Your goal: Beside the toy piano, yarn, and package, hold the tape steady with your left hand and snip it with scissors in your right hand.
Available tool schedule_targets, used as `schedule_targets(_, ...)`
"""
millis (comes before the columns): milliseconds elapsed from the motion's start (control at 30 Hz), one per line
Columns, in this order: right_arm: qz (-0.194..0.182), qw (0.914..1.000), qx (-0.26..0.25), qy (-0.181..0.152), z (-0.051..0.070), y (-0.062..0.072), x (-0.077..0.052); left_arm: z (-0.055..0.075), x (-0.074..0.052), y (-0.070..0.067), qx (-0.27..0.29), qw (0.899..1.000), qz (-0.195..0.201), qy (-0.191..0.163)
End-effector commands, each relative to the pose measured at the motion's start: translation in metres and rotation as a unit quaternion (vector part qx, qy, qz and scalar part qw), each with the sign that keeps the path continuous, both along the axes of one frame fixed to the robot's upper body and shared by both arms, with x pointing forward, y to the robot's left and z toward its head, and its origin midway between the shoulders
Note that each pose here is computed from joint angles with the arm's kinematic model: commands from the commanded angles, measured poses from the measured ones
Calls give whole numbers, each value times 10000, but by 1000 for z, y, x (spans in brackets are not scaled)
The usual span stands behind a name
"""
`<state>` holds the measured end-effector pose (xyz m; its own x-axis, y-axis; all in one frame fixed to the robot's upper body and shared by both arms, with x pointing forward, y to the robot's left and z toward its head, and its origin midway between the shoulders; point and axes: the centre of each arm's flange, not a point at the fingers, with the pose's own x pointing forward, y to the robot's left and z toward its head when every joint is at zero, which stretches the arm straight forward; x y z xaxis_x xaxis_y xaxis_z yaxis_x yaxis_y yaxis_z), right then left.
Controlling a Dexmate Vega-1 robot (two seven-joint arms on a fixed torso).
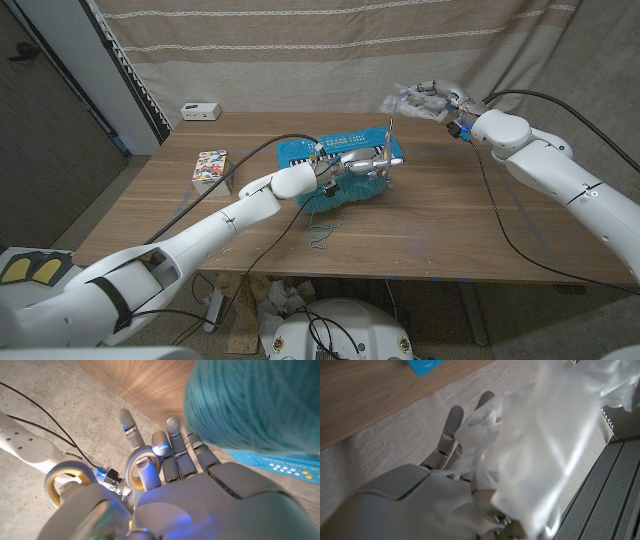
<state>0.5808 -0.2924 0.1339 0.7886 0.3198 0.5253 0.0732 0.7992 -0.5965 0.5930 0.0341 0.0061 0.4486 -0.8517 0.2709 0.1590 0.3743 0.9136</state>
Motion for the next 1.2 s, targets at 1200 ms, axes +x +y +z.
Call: schedule_targets(1200,58,9999,-136,51,-3,4,-4,-9,-4,1,-194,9998,-88,-24)
